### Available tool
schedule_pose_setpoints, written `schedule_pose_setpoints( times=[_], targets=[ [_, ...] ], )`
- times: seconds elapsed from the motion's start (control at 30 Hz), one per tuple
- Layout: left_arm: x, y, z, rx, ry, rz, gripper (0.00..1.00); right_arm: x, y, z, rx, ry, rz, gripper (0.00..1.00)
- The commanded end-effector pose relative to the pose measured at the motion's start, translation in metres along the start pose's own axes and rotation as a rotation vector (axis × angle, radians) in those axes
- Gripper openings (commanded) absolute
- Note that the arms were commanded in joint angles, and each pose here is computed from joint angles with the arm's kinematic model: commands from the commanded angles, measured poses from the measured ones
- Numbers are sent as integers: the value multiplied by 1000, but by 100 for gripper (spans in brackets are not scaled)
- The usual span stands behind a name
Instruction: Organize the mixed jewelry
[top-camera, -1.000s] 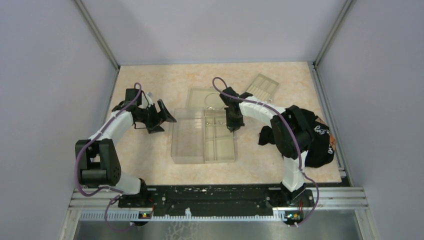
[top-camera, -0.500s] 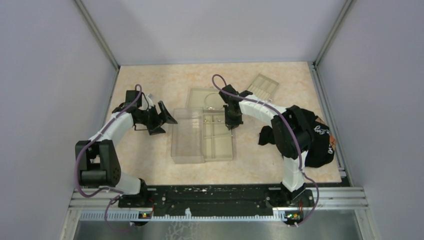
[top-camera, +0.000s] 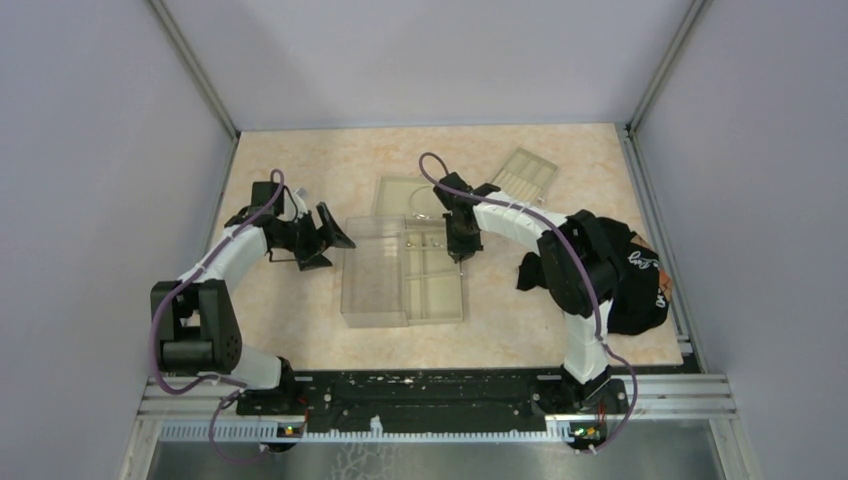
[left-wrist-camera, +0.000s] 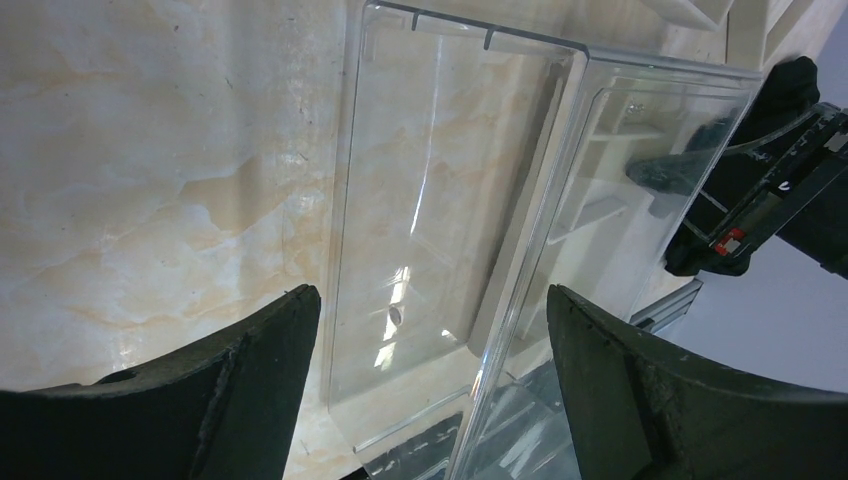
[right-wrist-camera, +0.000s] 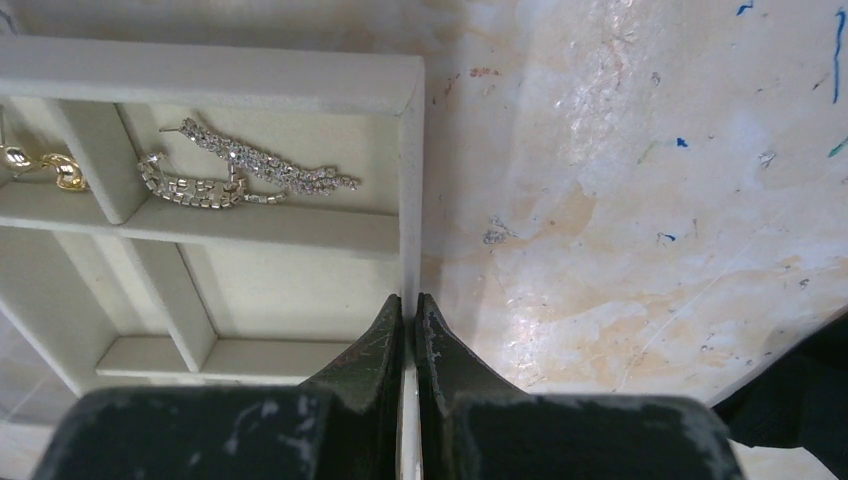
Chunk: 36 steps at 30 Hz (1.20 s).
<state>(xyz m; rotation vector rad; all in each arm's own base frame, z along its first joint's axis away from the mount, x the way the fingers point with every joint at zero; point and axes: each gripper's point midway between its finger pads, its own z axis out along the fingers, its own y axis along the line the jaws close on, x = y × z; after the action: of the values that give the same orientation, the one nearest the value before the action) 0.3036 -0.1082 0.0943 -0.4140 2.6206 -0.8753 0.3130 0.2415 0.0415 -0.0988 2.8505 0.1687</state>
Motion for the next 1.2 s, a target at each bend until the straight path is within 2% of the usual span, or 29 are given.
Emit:
schedule_pose_setpoints(
  times=[0.0, 0.53, 0.9, 1.17],
  targets=[
    [1, -4, -1, 28, -8, 22, 89, 5, 4, 4, 7, 1, -22, 0],
    [3, -11, -5, 65, -12, 44, 89, 8, -2, 9, 57, 25, -25, 0],
    [7, -16, -6, 98, -9, 47, 89, 4, 11, 6, 60, 26, -35, 0],
    [13, -17, -7, 103, -8, 26, 89, 5, 25, -3, 33, 52, 26, 0]
  ],
)
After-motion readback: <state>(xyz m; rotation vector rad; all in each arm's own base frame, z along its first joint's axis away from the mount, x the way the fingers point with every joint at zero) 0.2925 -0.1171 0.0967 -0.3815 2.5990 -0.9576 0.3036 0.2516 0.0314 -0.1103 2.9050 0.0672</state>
